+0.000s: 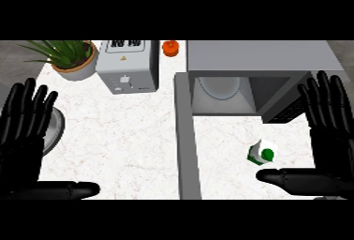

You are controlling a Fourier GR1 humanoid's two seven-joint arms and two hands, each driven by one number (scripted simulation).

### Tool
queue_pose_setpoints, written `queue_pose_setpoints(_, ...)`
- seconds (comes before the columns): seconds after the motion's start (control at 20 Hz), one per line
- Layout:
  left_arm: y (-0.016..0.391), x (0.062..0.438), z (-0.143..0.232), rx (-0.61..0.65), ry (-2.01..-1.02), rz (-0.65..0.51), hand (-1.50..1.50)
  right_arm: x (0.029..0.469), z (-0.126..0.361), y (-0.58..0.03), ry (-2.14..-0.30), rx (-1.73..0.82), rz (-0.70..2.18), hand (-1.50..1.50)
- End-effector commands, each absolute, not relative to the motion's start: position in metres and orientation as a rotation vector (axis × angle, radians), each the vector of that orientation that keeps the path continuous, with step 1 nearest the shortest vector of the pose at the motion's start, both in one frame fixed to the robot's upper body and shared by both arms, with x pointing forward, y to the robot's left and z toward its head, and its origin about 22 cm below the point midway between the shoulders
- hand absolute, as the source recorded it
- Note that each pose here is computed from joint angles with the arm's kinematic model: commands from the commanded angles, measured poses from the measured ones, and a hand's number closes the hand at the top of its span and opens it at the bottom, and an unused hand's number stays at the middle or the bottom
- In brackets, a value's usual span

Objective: Pick up the milk, place it into the microwave and close the microwave

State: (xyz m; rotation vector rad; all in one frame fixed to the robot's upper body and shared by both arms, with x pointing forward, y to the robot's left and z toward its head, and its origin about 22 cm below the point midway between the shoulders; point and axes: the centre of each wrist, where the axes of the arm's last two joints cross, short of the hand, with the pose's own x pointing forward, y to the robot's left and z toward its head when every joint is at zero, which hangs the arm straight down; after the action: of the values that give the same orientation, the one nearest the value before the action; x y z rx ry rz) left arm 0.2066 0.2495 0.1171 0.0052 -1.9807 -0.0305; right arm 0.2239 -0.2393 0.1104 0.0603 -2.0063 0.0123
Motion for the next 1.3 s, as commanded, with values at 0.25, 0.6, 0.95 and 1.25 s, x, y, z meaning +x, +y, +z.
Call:
queue_pose_setpoints(0.25,0.244,0.189,0.124,-0.008,-1.974,-0.006,-1.50,0.235,0.086,-0.231,-1.918,-0.012,0.007,-1.50)
queue_pose_setpoints(0.6,0.246,0.154,0.114,0.000,-1.976,-0.007,-1.50,0.212,0.046,-0.256,-1.873,-0.019,0.009,-1.50)
queue_pose_setpoints(0.95,0.233,0.141,0.122,-0.011,-1.957,-0.025,-1.50,0.217,-0.005,-0.282,-1.796,-0.105,0.013,-1.50)
queue_pose_setpoints(1.25,0.242,0.125,0.121,-0.015,-1.972,-0.013,-1.50,0.200,-0.057,-0.294,-1.763,-0.143,-0.009,-1.50)
